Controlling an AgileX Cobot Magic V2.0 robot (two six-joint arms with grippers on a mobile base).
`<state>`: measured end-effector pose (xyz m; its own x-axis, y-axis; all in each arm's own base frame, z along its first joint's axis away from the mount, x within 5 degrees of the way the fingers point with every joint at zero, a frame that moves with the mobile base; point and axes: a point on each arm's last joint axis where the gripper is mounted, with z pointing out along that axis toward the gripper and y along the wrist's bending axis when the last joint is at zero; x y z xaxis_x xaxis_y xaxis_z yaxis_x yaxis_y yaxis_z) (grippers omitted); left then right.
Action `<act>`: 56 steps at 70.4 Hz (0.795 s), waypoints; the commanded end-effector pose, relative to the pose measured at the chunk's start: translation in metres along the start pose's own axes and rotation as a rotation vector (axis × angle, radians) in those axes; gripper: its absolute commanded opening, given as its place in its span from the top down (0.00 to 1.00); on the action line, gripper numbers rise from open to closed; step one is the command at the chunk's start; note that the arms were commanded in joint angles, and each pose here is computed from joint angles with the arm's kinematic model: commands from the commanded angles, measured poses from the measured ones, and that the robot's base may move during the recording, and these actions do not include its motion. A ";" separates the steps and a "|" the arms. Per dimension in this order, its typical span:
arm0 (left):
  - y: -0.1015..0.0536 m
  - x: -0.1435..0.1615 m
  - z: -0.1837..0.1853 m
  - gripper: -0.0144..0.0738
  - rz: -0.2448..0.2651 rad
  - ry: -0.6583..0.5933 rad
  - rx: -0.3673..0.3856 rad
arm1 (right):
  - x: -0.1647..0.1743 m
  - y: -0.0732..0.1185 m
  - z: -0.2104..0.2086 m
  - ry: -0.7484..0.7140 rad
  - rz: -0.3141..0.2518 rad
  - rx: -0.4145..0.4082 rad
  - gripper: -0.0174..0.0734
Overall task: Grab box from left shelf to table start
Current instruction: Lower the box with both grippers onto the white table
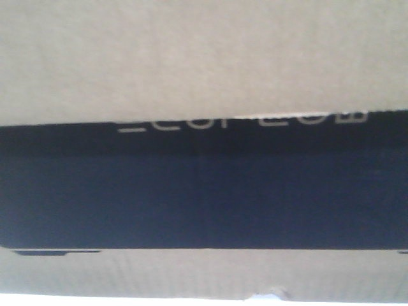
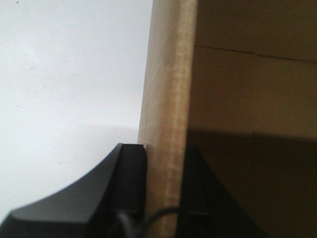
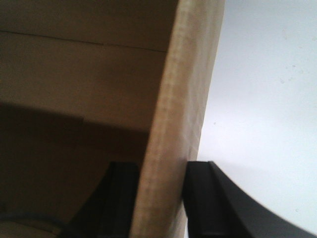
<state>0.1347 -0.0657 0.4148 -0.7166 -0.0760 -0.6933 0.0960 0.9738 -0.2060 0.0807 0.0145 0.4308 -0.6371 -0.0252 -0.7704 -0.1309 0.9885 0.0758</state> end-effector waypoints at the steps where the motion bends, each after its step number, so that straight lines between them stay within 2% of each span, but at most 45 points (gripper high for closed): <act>1: -0.011 -0.017 -0.006 0.95 -0.044 -0.121 0.101 | -0.013 0.008 -0.008 -0.124 0.004 -0.078 0.74; 23: -0.020 -0.021 0.022 0.95 -0.028 -0.046 0.061 | -0.013 0.008 -0.008 -0.124 0.004 -0.078 0.74; 29: -0.021 -0.026 0.027 0.95 -0.007 -0.087 0.053 | -0.013 0.008 -0.008 -0.124 0.004 -0.078 0.74; 56: -0.023 -0.021 0.027 0.95 -0.040 -0.026 0.077 | -0.017 0.008 -0.009 -0.161 0.006 -0.077 0.74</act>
<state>0.1661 -0.0880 0.3987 -0.7567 -0.0488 -0.6520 0.1002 0.9768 -0.1894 0.0833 0.0100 0.4288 -0.6440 -0.0327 -0.7643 -0.0962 0.9946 0.0385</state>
